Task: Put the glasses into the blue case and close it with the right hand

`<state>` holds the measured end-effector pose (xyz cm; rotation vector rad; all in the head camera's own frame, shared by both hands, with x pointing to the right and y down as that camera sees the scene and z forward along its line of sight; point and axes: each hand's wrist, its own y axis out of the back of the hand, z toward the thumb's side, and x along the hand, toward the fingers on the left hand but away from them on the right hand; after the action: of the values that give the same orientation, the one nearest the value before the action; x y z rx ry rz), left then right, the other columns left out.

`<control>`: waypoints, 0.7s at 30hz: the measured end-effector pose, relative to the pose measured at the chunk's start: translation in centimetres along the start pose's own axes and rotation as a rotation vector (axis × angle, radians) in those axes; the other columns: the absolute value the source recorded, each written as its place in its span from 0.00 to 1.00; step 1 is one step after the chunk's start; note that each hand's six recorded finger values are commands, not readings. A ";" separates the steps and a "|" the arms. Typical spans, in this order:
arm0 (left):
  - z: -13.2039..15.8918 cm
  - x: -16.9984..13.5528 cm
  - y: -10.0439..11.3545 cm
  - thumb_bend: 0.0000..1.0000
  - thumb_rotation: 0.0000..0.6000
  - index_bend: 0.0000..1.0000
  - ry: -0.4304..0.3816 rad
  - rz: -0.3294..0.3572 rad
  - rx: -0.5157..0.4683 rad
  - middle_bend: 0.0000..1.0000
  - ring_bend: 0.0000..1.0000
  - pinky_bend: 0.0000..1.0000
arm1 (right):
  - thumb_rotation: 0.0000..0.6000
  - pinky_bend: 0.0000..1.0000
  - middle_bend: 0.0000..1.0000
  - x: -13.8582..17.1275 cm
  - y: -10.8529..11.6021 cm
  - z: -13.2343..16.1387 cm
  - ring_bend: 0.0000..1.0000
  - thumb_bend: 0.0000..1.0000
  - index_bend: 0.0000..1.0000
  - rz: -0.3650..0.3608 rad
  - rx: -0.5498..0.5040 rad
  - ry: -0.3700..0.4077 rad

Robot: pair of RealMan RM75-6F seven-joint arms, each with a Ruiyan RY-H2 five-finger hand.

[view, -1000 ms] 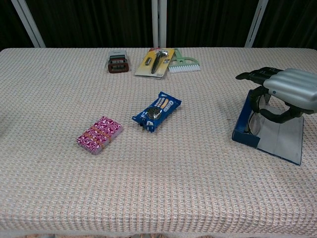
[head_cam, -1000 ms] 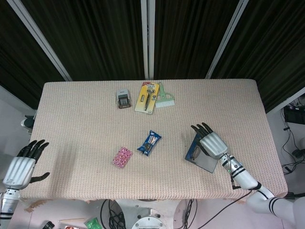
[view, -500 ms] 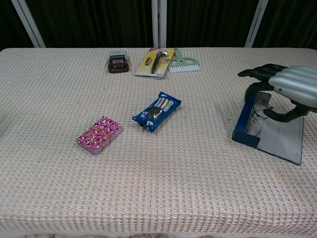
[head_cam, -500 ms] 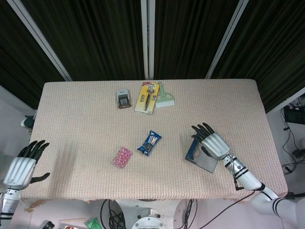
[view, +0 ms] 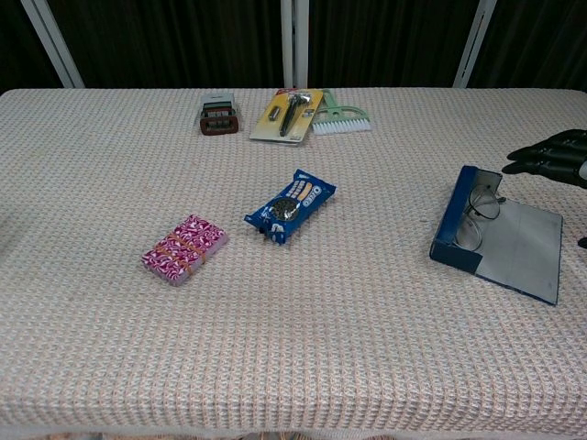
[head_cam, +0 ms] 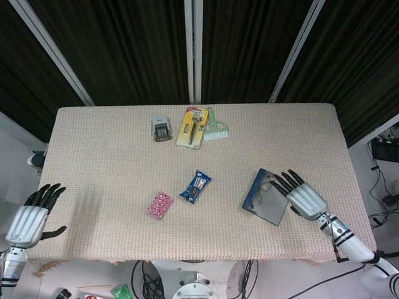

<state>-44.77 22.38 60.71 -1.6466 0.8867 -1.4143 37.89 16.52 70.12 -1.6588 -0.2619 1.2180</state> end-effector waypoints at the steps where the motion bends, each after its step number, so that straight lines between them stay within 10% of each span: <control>1: 0.1 0.0 0.0 0.00 0.97 0.11 -0.002 0.000 0.000 0.08 0.07 0.19 | 1.00 0.00 0.00 0.1 -0.2 0.0 0.00 0.14 0.00 0.003 -0.001 0.001; 21: 0.0 0.0 0.4 0.00 1.00 0.11 0.000 0.010 0.006 0.08 0.07 0.19 | 1.00 0.00 0.00 -1.0 -2.5 1.7 0.00 0.13 0.00 0.033 -0.017 0.051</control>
<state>-44.77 22.19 60.34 -1.6354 0.8886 -1.4094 36.96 17.97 72.78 -1.7121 -0.2146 1.1990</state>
